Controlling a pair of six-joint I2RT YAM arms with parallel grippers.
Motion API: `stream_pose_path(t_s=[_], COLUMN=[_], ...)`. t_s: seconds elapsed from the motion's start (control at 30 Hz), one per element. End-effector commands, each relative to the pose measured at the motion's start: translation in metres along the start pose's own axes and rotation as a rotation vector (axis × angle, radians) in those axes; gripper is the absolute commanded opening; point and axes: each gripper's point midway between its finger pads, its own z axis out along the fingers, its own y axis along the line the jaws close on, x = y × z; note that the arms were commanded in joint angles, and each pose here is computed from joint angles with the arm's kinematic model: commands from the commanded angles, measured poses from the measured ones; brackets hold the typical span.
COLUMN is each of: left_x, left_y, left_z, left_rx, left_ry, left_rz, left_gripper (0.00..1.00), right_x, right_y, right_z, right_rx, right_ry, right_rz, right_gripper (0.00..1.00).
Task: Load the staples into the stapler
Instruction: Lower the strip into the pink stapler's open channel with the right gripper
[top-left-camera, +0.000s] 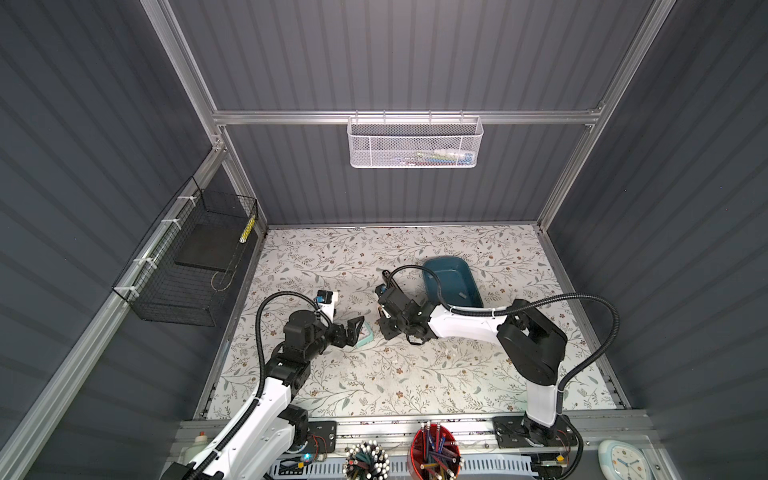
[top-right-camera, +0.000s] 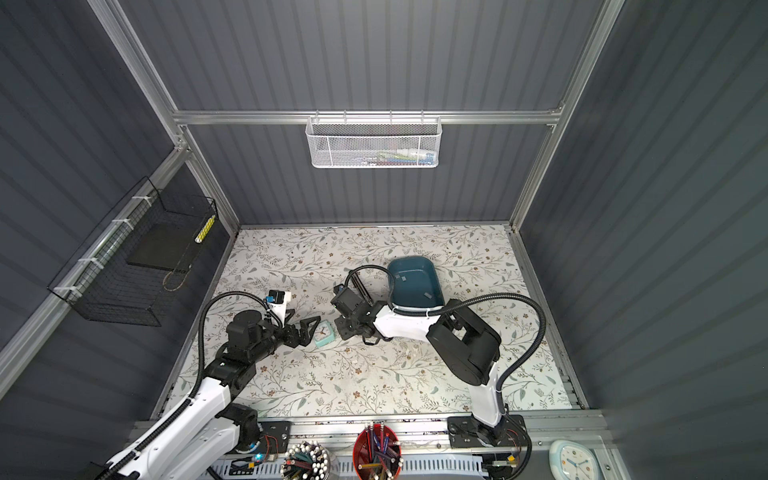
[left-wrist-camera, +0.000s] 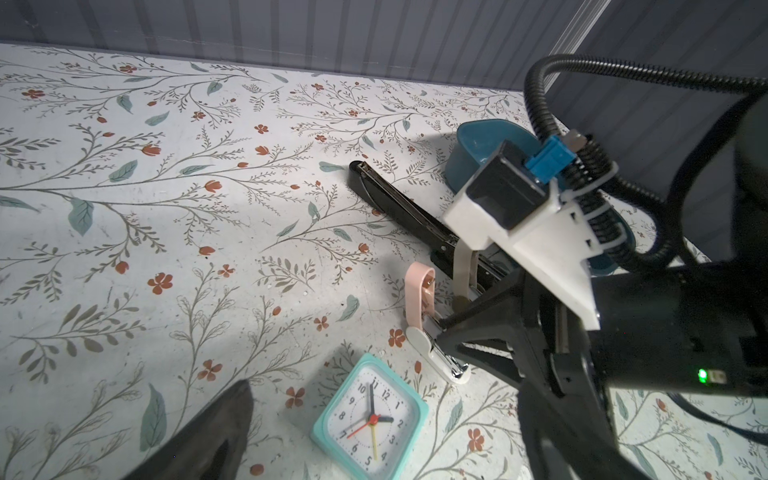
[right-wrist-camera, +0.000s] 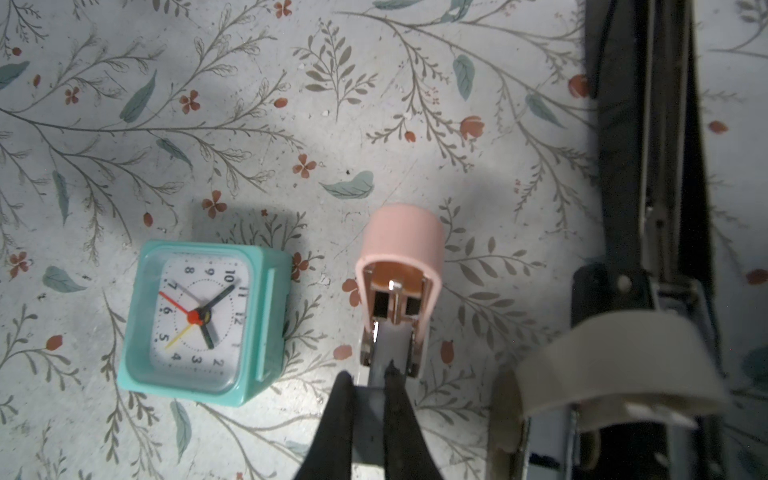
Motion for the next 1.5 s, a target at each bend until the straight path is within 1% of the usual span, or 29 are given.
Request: stream_pose_path(t_s=[0.0, 0.83, 1.07, 1.47], left_x=[0.002, 0.002, 0.002, 0.002], left_y=[-0.004, -0.003, -0.002, -0.003], left_z=[0.0, 0.001, 0.001, 0.0], left_rx=[0.025, 0.019, 0.017, 0.019], left_ry=[-0.001, 0.0, 0.0, -0.001], left_rz=[0.021, 0.019, 0.018, 0.019], left_gripper=[0.99, 1.0, 1.0, 1.0], right_x=[0.001, 0.005, 0.001, 0.008], right_y=[0.0, -0.008, -0.009, -0.012], right_z=[0.003, 0.007, 0.003, 0.008], right_rx=[0.002, 0.041, 0.039, 0.05], right_ry=[0.019, 0.031, 0.014, 0.04], right_rz=[0.006, 0.018, 0.02, 0.04], right_gripper=[0.08, 0.09, 0.09, 0.09])
